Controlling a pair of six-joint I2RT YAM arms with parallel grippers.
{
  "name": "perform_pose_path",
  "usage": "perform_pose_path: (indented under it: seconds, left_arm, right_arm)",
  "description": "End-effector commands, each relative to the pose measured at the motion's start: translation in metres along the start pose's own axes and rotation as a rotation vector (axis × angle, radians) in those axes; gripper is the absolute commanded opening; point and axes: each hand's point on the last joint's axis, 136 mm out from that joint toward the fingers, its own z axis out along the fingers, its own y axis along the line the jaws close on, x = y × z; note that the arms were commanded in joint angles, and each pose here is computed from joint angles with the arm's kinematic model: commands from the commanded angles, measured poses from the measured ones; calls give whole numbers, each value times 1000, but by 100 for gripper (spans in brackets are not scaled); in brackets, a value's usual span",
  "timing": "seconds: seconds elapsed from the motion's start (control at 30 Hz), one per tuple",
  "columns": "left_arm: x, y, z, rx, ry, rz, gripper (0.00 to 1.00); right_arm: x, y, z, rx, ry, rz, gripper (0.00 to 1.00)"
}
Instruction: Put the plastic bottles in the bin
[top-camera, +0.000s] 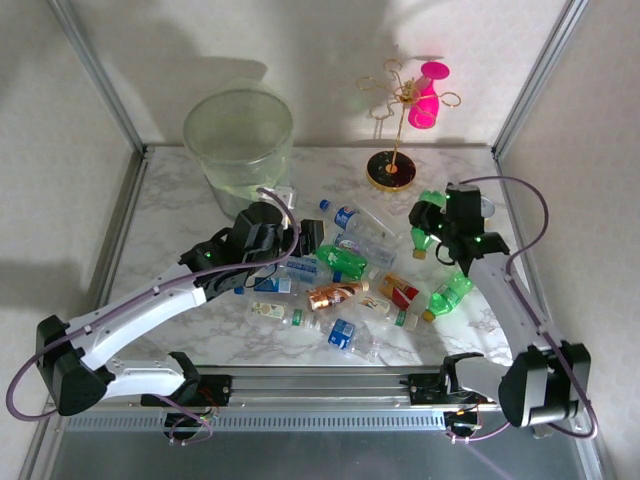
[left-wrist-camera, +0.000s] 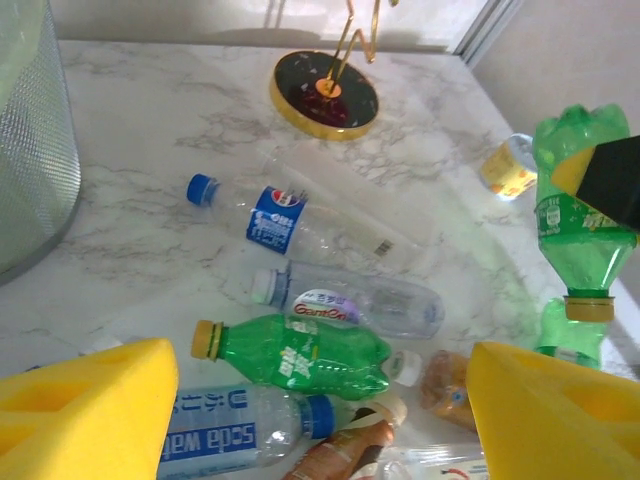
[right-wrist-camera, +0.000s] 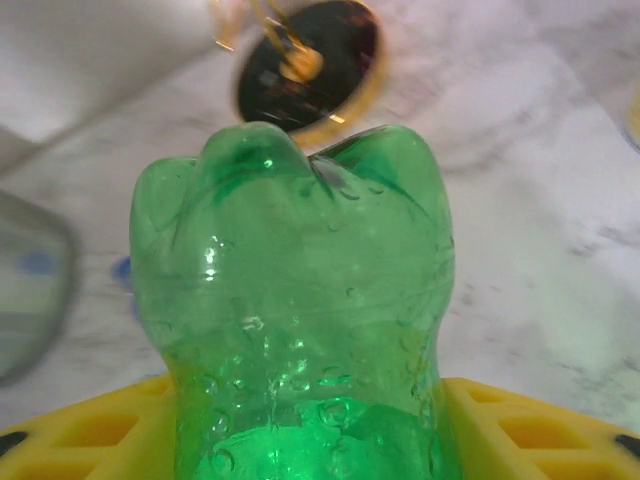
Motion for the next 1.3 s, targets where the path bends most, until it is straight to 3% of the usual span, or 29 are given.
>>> perform_pose_path:
  seconds: [0.0,0.23,0.47,0.7,0.87,0.97,1.27]
  left_arm:
    - [-30,-31,-22,127,-64,-82,75]
    - [-32,-82,-35,396,-14,-130,84]
    - [-31,-123,-48,605,6,-123,82]
    - [-28,-152,-57,775,32,-131,77]
    - [-9,-160,-39,781,99,-147,74]
    - [-7,-162,-32,783,106,-167,71]
    - [-28,-174,-40,829,55,-156,42]
  right_arm:
    - [-19,53,-33,-235,-29,4,53]
    - [-33,133,-93,-568,-60,9,53]
    - [-32,193,-137,-835,-50,30,53]
    - [-30,218,-155,-967,-27,54,55]
    - [-31,226,-162,-1028,-6,79,55]
    - [-32,229,-168,-1054,-9,83,56]
    - [-22,229,-172,-1081,-9,76,56]
